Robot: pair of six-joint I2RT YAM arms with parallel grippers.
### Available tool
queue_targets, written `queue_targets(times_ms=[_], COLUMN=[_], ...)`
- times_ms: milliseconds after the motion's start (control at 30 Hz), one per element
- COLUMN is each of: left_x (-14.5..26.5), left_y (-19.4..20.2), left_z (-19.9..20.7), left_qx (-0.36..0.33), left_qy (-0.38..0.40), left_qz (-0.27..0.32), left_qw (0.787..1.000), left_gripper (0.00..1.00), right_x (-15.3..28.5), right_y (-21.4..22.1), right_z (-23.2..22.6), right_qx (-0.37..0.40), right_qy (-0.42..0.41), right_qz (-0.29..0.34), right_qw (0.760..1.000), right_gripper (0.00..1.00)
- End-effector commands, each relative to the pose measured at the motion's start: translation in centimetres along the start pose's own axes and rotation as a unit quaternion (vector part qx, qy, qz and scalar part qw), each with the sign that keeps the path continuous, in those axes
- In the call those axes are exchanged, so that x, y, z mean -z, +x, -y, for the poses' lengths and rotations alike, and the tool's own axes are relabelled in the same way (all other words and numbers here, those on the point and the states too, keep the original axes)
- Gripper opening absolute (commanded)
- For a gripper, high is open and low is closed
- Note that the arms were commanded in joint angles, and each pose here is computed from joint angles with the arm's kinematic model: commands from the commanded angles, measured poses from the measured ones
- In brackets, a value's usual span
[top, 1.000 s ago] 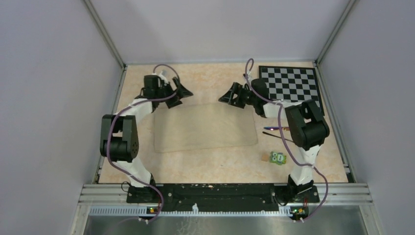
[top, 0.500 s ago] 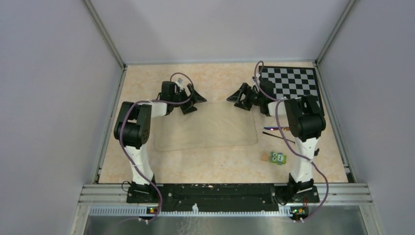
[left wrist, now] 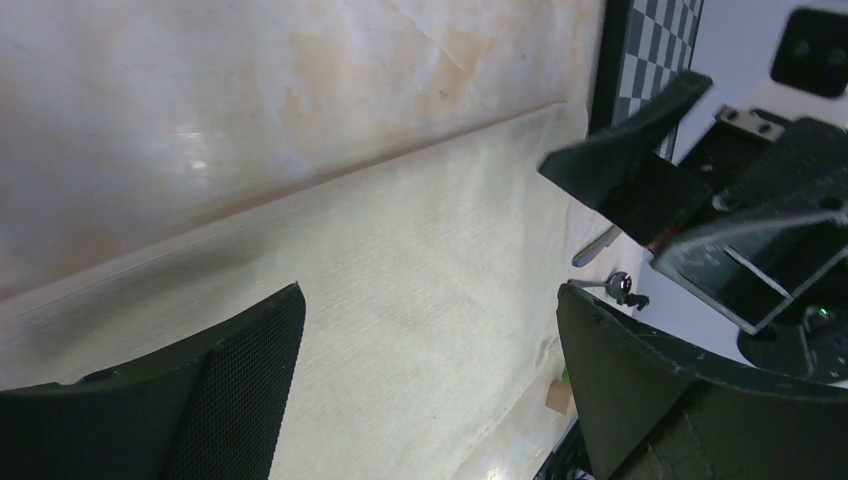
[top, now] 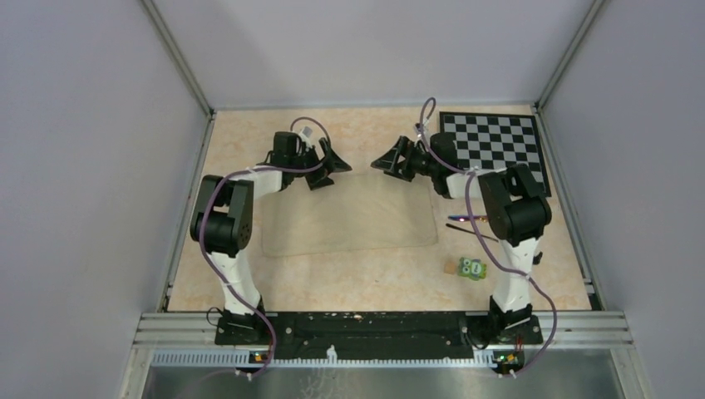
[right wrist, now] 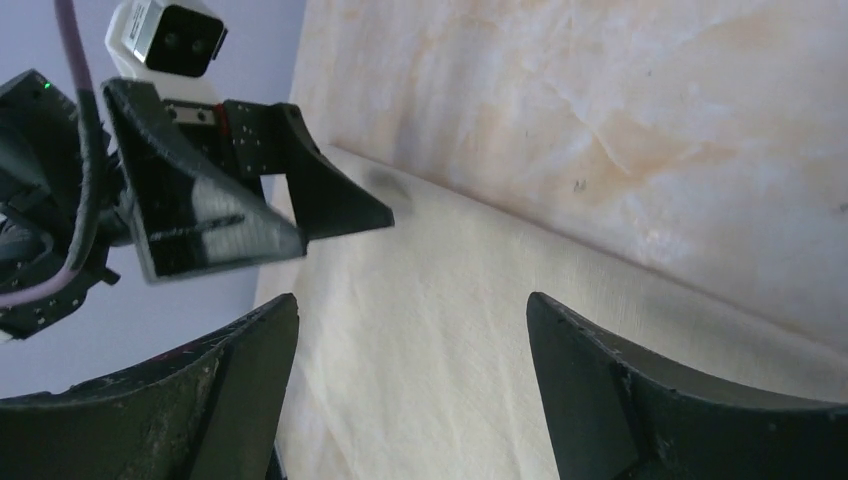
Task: Fold the napkin into a case and place the utensils inside
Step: Smooth out the rectangle-folded napkin at the center of the board.
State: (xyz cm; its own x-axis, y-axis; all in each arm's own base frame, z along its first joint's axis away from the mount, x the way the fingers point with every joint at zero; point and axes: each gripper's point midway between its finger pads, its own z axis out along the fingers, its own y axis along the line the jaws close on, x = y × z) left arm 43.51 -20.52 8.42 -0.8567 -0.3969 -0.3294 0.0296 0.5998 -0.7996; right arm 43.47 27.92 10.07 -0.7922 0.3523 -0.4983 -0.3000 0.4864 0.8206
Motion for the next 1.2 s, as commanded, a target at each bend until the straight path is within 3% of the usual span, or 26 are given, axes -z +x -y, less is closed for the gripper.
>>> queue_targets(times_ms=[0,167,333,567,733,867,1167], left_x=[-1.4,-2.5,-0.5,3.6,6.2,8.4,14.4], left_y=[-0.7,-1.3,-2.4,-3.8,-2.7,-0.8,2.9], left_z=[0.7,-4.2,-6.3,-0.3,1.0,2.0,6.5], left_qx=[-0.003,0.020,0.020,-0.041,-0.051,-0.054,-0.140], left_qy=[0.007,-0.055,-0.090,-0.057,-0.067,-0.057,-0.011], left_qz=[0.018,0.033,0.045,0.040,0.022,0.012,0.027], left_qw=[1.000,0.998,0.995,0.997,0.996,0.997,0.990], left_gripper=[0.99,0.99,0.99,0.99,0.99,0.99,0.99], right_x=[-2.9,-2.0,0.4,3.5,5.0,5.5,8.9], right_y=[0.0,-0.5,-2.4,-4.6,-2.0,0.9,6.5], right_z=[1.3,5.9,8.6,2.8,1.5,3.1,7.4], right_qx=[-0.032,-0.053,-0.057,0.009,-0.006,-0.036,-0.032], right_qy=[-0.034,0.024,0.053,0.037,0.023,0.028,0.148], right_qz=[-0.016,-0.015,0.006,0.032,0.013,-0.019,-0.089], right_qw=[0.999,0.998,0.997,0.999,1.000,0.999,0.984], right_gripper=[0.83,0.83,0.83,0.83,0.84,0.84,0.82])
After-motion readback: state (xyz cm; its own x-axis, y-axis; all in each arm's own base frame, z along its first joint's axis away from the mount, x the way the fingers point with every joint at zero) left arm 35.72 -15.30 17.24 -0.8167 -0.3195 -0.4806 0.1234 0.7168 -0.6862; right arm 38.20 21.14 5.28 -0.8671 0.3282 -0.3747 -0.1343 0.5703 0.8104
